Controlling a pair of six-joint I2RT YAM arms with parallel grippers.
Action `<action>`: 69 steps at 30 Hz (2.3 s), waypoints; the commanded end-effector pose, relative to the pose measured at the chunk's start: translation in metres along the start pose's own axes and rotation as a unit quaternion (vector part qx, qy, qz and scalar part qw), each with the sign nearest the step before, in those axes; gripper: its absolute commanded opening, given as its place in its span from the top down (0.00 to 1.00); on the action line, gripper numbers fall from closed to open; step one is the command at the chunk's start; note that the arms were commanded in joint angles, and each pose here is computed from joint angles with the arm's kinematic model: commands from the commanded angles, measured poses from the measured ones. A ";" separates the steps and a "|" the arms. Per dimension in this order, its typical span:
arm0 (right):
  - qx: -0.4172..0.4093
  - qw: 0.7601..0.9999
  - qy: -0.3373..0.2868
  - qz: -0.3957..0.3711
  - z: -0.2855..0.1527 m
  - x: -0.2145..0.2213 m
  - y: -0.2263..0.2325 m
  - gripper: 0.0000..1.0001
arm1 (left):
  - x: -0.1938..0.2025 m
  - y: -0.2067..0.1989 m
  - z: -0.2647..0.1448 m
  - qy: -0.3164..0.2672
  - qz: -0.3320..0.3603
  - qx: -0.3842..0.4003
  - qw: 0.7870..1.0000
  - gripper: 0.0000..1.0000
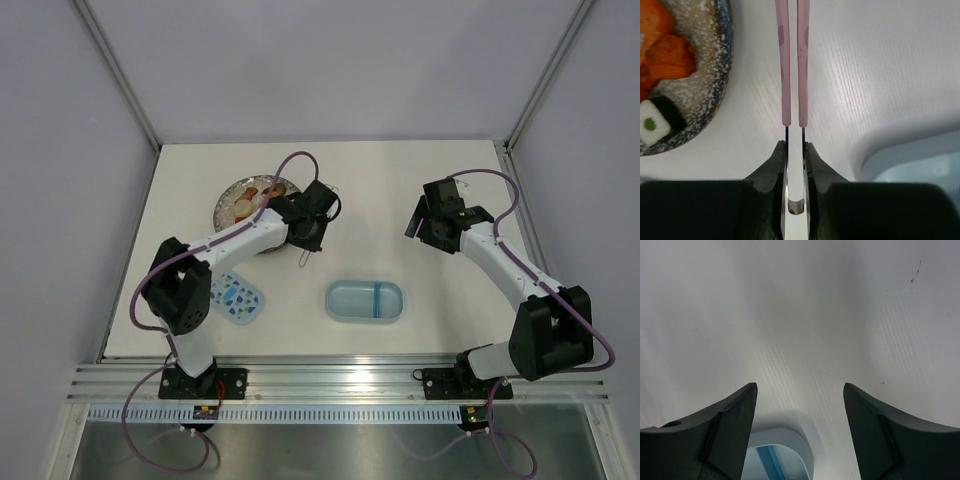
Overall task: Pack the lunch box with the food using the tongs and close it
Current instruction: Pick up the clamp at the center of the board, then pick up the fake food from the plate.
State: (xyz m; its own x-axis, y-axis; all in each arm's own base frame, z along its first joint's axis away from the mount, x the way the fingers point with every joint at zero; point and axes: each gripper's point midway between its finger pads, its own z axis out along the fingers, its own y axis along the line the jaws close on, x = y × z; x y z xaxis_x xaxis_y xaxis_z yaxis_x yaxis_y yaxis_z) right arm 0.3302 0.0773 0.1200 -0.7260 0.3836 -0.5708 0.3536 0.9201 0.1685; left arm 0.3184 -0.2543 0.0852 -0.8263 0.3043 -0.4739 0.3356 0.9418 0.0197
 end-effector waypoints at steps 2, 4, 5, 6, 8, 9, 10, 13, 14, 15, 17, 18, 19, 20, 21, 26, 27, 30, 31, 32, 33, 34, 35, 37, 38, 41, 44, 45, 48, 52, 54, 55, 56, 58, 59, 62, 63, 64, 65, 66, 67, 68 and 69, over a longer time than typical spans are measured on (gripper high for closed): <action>-0.004 1.000 -0.016 -0.006 -0.008 -0.012 0.001 0.23 | -0.015 0.011 -0.052 -0.030 0.035 0.016 0.999 1.00; -0.004 1.000 -0.015 -0.007 -0.008 -0.011 0.002 0.22 | -0.009 0.014 -0.064 -0.027 0.036 0.022 0.999 0.99; -0.005 1.000 -0.015 -0.009 -0.008 -0.012 0.002 0.23 | -0.007 0.015 -0.068 -0.027 0.035 0.022 0.999 0.98; -0.007 1.000 -0.014 -0.010 -0.008 -0.012 0.003 0.22 | -0.005 0.018 -0.071 -0.025 0.033 0.021 0.999 0.97; -0.008 1.000 -0.013 -0.012 -0.008 -0.011 0.004 0.23 | -0.005 0.022 -0.080 -0.031 0.027 0.020 0.999 0.92; -0.009 1.000 -0.014 -0.011 -0.008 -0.012 0.004 0.22 | -0.002 0.024 -0.082 -0.028 0.025 0.019 0.999 0.91; -0.009 1.000 -0.013 -0.012 -0.007 -0.011 0.004 0.23 | -0.003 0.026 -0.086 -0.031 0.022 0.020 0.999 0.88; -0.014 1.000 -0.010 -0.011 -0.006 -0.012 0.006 0.23 | -0.002 0.031 -0.088 -0.028 0.020 0.015 0.999 0.85; -0.015 1.000 -0.010 -0.011 -0.006 -0.012 0.007 0.23 | -0.002 0.032 -0.089 -0.028 0.018 0.014 0.999 0.85; -0.016 1.000 -0.010 -0.011 -0.007 -0.011 0.007 0.23 | -0.001 0.034 -0.088 -0.024 0.018 0.012 0.999 0.85; -0.016 1.000 -0.011 -0.011 -0.007 -0.011 0.006 0.22 | 0.000 0.036 -0.087 -0.020 0.017 0.010 1.000 0.84; -0.014 1.000 -0.010 -0.011 -0.006 -0.009 0.005 0.23 | -0.001 0.035 -0.086 -0.019 0.018 0.013 1.000 0.83; -0.016 1.000 -0.011 -0.013 -0.007 -0.009 0.005 0.23 | 0.000 0.035 -0.086 -0.016 0.018 0.014 1.000 0.83; -0.017 1.000 -0.012 -0.012 -0.007 -0.008 0.005 0.22 | 0.001 0.031 -0.085 -0.011 0.019 0.023 0.999 0.83; -0.017 1.000 -0.012 -0.011 -0.007 -0.008 0.004 0.23 | 0.003 0.030 -0.083 -0.008 0.020 0.024 0.999 0.83; -0.017 1.000 -0.011 -0.011 -0.009 -0.003 0.001 0.22 | 0.015 0.025 -0.073 0.016 0.021 0.036 0.999 0.79; -0.018 1.000 -0.011 -0.011 -0.009 -0.003 0.000 0.23 | 0.020 0.025 -0.069 0.022 0.020 0.037 0.999 0.78; -0.016 1.000 -0.016 -0.011 -0.012 -0.004 -0.002 0.22 | 0.030 0.024 -0.061 0.038 0.018 0.036 0.998 0.74; -0.017 1.000 -0.016 -0.011 -0.013 -0.004 -0.002 0.22 | 0.032 0.024 -0.058 0.042 0.018 0.035 0.998 0.72; -0.016 1.000 -0.017 -0.011 -0.013 -0.004 -0.002 0.22 | 0.034 0.023 -0.056 0.045 0.017 0.038 0.998 0.72; -0.016 1.000 -0.018 -0.011 -0.014 -0.004 -0.003 0.23 | 0.036 0.021 -0.054 0.048 0.017 0.041 0.998 0.70; -0.014 1.000 -0.017 -0.010 -0.014 -0.003 -0.004 0.23 | 0.040 0.020 -0.051 0.053 0.019 0.043 0.997 0.69; -0.014 1.000 -0.018 -0.011 -0.014 -0.003 -0.004 0.23 | 0.041 0.018 -0.050 0.055 0.021 0.044 0.997 0.67; -0.014 1.000 -0.019 -0.010 -0.014 -0.003 -0.004 0.23 | 0.045 0.017 -0.045 0.063 0.025 0.044 0.997 0.64; -0.014 1.000 -0.018 -0.010 -0.012 -0.002 -0.004 0.22 | 0.046 0.016 -0.043 0.065 0.027 0.043 0.997 0.63; -0.014 1.000 -0.013 -0.010 -0.010 0.000 -0.003 0.22 | 0.050 0.014 -0.037 0.074 0.034 0.040 0.996 0.63; -0.014 1.000 -0.011 -0.010 -0.008 0.000 -0.003 0.22 | 0.054 0.010 -0.034 0.081 0.037 0.047 0.995 0.63; -0.014 1.000 -0.011 -0.009 -0.008 0.000 -0.002 0.23 | 0.054 0.009 -0.033 0.081 0.037 0.049 0.995 0.63; -0.013 1.000 -0.010 -0.011 -0.007 0.000 -0.002 0.22 | 0.056 0.007 -0.032 0.084 0.037 0.051 0.994 0.63; -0.014 1.000 -0.012 -0.010 -0.007 -0.001 -0.002 0.22 | 0.055 0.006 -0.033 0.084 0.039 0.054 0.994 0.62; -0.014 1.000 -0.012 -0.010 -0.007 -0.001 -0.002 0.23 | 0.049 0.005 -0.038 0.074 0.037 0.055 0.995 0.64; -0.012 1.000 -0.013 -0.010 -0.008 -0.001 -0.003 0.23 | 0.046 0.007 -0.041 0.072 0.037 0.052 0.995 0.65; -0.014 1.000 -0.014 -0.008 -0.009 -0.002 -0.003 0.23 | 0.043 0.008 -0.044 0.068 0.037 0.051 0.996 0.66; -0.013 1.000 -0.016 -0.008 -0.009 -0.001 -0.003 0.23 | 0.032 0.011 -0.055 0.052 0.036 0.045 0.997 0.66; -0.015 1.000 -0.020 -0.006 -0.011 -0.003 -0.003 0.23 | 0.028 0.013 -0.059 0.048 0.037 0.043 0.997 0.66; -0.018 1.000 -0.024 -0.005 -0.013 -0.005 -0.002 0.22 | 0.012 0.023 -0.073 0.035 0.025 0.043 0.998 0.66; -0.019 1.000 -0.023 -0.005 -0.013 -0.005 -0.001 0.23 | 0.008 0.026 -0.075 0.032 0.022 0.042 0.998 0.66; -0.020 1.000 -0.023 -0.005 -0.014 -0.006 -0.001 0.22 | 0.006 0.030 -0.078 0.033 0.017 0.039 0.999 0.65; -0.020 0.999 -0.024 -0.006 -0.014 -0.007 -0.001 0.22 | -0.003 0.038 -0.081 0.025 0.008 0.035 0.999 0.65; -0.020 1.000 -0.023 -0.005 -0.015 -0.006 -0.001 0.22 | -0.005 0.042 -0.083 0.025 0.003 0.033 0.999 0.65; -0.021 0.999 -0.025 -0.004 -0.015 -0.008 0.000 0.23 | -0.005 0.048 -0.084 0.030 -0.001 0.028 0.999 0.65; -0.022 0.999 -0.026 -0.003 -0.016 -0.008 0.000 0.23 | -0.011 0.058 -0.085 0.029 -0.015 0.021 0.999 0.65; -0.022 0.999 -0.026 -0.003 -0.016 -0.008 0.000 0.22 | -0.013 0.064 -0.085 0.030 -0.021 0.019 0.999 0.65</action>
State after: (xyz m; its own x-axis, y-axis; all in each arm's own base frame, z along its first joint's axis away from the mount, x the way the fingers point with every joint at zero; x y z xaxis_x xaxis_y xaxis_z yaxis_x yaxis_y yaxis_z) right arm 0.3220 0.0748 0.1218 -0.7276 0.3659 -0.5802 0.3347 0.9277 0.1654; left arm 0.3005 -0.2035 0.1419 -0.8706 0.3081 -0.3836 0.3473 0.9371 -0.0357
